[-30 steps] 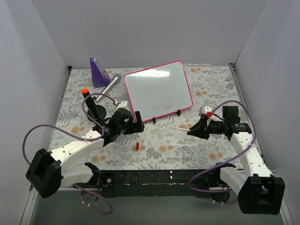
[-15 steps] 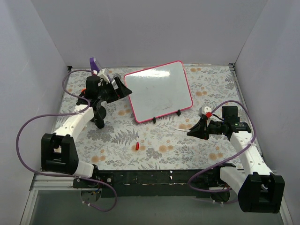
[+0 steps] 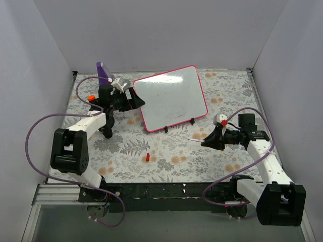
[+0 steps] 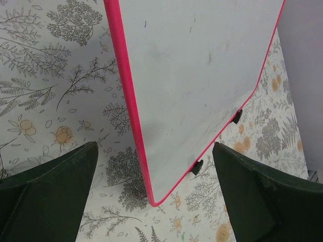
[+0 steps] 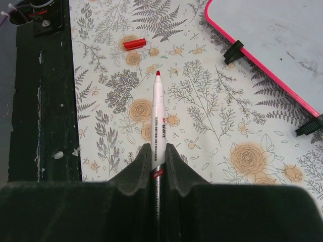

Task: Write a sentence on the whiteboard
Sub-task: Pick up the whiteboard from the whiteboard stand.

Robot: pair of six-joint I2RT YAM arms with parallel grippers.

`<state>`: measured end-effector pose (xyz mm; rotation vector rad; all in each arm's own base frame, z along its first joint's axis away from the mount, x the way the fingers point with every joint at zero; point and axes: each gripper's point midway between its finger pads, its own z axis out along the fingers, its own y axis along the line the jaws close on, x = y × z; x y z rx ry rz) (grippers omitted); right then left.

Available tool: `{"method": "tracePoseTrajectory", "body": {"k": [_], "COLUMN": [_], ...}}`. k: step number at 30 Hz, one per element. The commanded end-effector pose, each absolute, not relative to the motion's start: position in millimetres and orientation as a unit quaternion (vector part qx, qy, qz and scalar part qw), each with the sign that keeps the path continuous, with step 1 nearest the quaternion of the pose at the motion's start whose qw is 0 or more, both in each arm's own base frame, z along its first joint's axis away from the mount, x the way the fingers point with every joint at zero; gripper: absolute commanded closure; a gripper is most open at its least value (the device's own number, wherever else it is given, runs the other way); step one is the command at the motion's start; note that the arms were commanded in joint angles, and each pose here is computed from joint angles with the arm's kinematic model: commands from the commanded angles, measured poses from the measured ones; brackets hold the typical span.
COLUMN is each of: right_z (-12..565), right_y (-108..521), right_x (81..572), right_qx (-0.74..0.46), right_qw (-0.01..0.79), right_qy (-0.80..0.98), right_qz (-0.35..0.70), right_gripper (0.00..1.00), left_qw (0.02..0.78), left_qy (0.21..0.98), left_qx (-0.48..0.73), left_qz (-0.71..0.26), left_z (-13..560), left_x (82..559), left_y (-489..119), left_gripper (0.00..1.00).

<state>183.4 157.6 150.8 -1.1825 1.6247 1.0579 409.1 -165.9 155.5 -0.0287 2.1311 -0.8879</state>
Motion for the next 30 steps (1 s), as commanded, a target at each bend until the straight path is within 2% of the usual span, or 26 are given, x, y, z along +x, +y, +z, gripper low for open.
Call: {"method": "tracePoseTrajectory", "body": {"k": [1, 6, 10, 16, 17, 27, 28, 30], "right_z": [156.5, 155.1, 153.8, 152.1, 151.7, 148.7, 148.2, 147.8], "right_y": [158.8, 159.0, 158.8, 158.7, 158.6, 157.8, 158.1, 158.1], "right_x": [183.5, 183.8, 184.2, 184.7, 185.1, 186.8, 186.6, 187.1], "right_qx": [-0.476, -0.475, -0.474, -0.473, -0.473, -0.47, -0.47, -0.469], "right_qw": [0.428, 0.426, 0.424, 0.421, 0.42, 0.417, 0.415, 0.414], "right_qy": [0.638, 0.64, 0.641, 0.643, 0.644, 0.648, 0.649, 0.649], "right_qz": [0.428, 0.429, 0.429, 0.431, 0.43, 0.43, 0.431, 0.432], "right_gripper": [0.99, 0.99, 0.99, 0.99, 0.99, 0.99, 0.99, 0.99], "left_qw": [0.445, 0.435, 0.423, 0.415, 0.412, 0.398, 0.393, 0.387], "left_qy": [0.813, 0.802, 0.793, 0.78, 0.778, 0.754, 0.755, 0.754], "left_qx": [0.059, 0.083, 0.097, 0.097, 0.096, 0.12, 0.118, 0.12], "left_qz": [-0.37, -0.402, -0.427, -0.459, -0.464, -0.509, -0.512, -0.517], "left_z": [159.4, 153.2, 143.6, 139.8, 137.6, 139.9, 137.2, 136.8], "left_x": [420.0, 428.2, 431.2, 437.6, 439.0, 445.4, 446.1, 446.7], "left_y": [-174.9, -183.6, -188.4, -187.6, -186.8, -194.8, -195.5, -196.9], "left_gripper": [0.02, 0.03, 0.12, 0.15, 0.19, 0.38, 0.43, 0.48]}}
